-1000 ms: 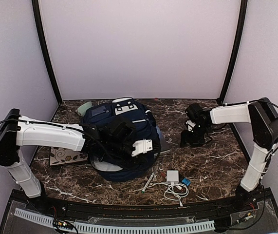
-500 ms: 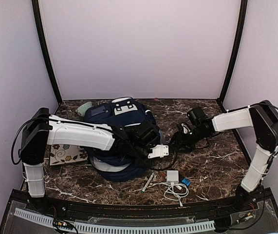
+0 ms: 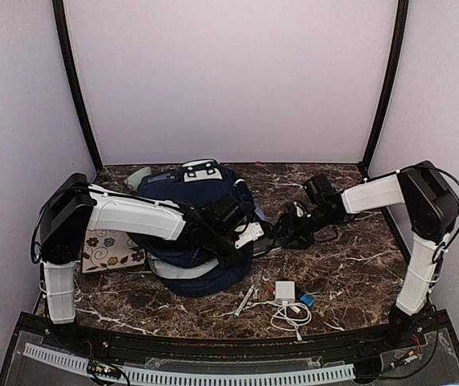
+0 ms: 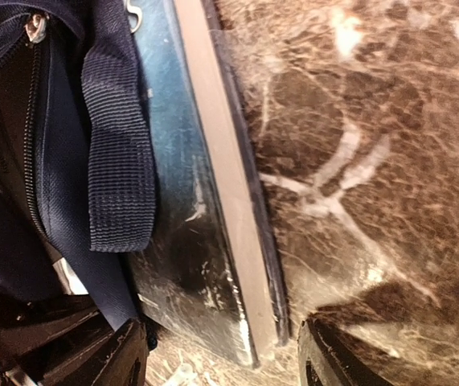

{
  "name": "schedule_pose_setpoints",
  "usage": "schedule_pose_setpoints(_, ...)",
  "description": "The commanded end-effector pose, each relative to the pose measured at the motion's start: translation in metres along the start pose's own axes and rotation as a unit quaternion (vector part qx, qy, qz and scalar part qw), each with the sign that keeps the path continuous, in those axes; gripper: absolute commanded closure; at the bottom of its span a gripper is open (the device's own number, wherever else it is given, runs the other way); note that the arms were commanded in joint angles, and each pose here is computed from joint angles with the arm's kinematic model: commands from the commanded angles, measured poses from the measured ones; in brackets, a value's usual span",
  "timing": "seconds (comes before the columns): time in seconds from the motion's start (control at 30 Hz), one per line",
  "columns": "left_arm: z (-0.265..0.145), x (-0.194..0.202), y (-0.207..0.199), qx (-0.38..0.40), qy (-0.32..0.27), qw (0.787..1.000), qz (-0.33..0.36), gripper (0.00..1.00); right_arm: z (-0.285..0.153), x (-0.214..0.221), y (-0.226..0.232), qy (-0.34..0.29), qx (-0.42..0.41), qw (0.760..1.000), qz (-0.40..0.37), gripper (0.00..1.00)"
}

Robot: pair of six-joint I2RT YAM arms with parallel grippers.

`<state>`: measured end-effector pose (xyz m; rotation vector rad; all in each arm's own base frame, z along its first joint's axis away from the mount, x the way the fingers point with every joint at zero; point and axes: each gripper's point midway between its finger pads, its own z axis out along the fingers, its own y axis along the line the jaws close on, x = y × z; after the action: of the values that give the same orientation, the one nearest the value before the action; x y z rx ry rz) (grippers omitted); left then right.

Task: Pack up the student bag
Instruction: Pick up the book from the center of the board.

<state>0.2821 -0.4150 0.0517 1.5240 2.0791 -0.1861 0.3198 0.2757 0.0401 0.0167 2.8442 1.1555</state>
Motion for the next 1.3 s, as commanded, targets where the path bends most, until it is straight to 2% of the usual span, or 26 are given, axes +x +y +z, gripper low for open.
schedule_pose_setpoints(0.0, 0.018, 0.041, 0.013, 0.043, 0.027, 0.992, -0.112, 0.81, 0.007, -0.003, 0.017, 0.004, -0.034, 0.999, 0.006, 0.35)
schedule_pose_setpoints(0.13, 0.024, 0.049, 0.003, 0.065, 0.025, 0.988, -0.14, 0.86, 0.009, -0.004, 0.047, 0.005, -0.079, 0.997, -0.002, 0.36)
schedule_pose_setpoints(0.27, 0.022, 0.055, 0.008, 0.082, -0.004, 0.981, -0.178, 0.9, 0.009, -0.004, 0.084, 0.003, -0.13, 0.991, -0.018, 0.36)
schedule_pose_setpoints(0.43, 0.027, 0.065, 0.007, 0.092, -0.004, 0.976, -0.197, 0.93, -0.014, -0.013, 0.134, -0.031, -0.242, 0.97, -0.014, 0.41)
schedule_pose_setpoints(0.53, 0.028, 0.069, 0.009, 0.094, -0.009, 0.974, -0.208, 0.94, -0.027, -0.017, 0.149, -0.056, -0.278, 0.959, -0.014, 0.44)
schedule_pose_setpoints(0.8, 0.03, 0.07, 0.01, 0.092, -0.018, 0.972, -0.214, 0.96, -0.004, -0.009, 0.151, -0.037, -0.277, 0.96, 0.005, 0.46)
schedule_pose_setpoints(1.03, 0.031, 0.07, 0.012, 0.089, -0.021, 0.974, -0.209, 0.96, -0.002, -0.012, 0.154, -0.055, -0.275, 0.96, 0.013, 0.52)
schedule_pose_setpoints(1.27, 0.032, 0.069, 0.013, 0.086, -0.024, 0.974, -0.207, 0.96, -0.002, -0.003, 0.155, -0.058, -0.273, 0.96, 0.011, 0.66)
